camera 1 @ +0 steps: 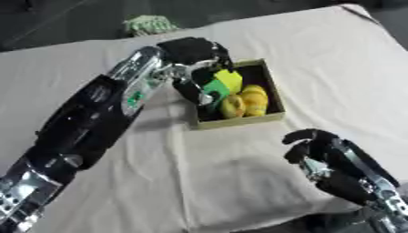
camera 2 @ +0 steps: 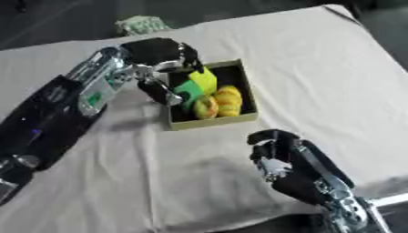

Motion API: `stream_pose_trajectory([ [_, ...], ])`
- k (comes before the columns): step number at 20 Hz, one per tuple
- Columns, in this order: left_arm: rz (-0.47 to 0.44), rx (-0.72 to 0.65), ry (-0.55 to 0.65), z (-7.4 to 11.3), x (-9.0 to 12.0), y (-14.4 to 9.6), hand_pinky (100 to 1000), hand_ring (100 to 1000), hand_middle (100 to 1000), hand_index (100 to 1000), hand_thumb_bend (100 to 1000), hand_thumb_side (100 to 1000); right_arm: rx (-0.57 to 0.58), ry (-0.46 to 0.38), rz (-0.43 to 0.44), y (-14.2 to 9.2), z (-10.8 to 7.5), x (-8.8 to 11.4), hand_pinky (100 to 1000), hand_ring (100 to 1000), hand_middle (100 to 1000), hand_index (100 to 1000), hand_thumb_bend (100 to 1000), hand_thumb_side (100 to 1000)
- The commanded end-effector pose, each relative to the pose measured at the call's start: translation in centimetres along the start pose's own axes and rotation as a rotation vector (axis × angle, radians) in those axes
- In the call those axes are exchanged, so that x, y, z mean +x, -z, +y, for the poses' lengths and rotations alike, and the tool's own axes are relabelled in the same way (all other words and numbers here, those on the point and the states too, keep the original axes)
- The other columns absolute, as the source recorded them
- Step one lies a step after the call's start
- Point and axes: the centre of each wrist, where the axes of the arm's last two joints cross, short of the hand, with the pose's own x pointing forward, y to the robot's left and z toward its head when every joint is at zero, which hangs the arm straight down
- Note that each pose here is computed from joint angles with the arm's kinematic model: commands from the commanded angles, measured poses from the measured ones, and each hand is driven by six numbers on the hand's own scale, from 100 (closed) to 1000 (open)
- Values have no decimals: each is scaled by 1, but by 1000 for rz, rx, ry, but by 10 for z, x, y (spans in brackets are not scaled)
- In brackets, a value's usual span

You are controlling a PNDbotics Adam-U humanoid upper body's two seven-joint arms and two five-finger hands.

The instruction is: Pick up objects on the table and place them in the box.

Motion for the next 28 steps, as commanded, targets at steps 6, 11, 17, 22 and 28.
stream_pose_trajectory([
  [6, 576, 157, -269, -5, -101, -41, 752, 711, 717, 828, 276, 330, -11, -21, -10, 0, -5, 4, 614, 619, 685, 747, 100, 389],
  [11, 688, 143, -277, -39, -112, -40, 760, 730, 743, 850, 282, 392, -10, -16, -14, 0, -4, 5, 614, 619, 686, 747, 100, 399],
  [17, 701, 194, -295, -52, -110, -36, 770, 743, 753, 855, 318, 466, -9, -12, -20, 2, -4, 6, 614, 619, 686, 747, 100, 407],
  [22, 665, 168, -298, -59, -106, -34, 787, 766, 782, 878, 439, 519, -10, -9, -23, 3, -3, 7, 614, 618, 686, 747, 100, 420],
  [28, 619, 100, -257, -72, -100, -30, 773, 751, 769, 869, 468, 427, -10, -8, -24, 3, -3, 7, 614, 618, 687, 747, 100, 427],
])
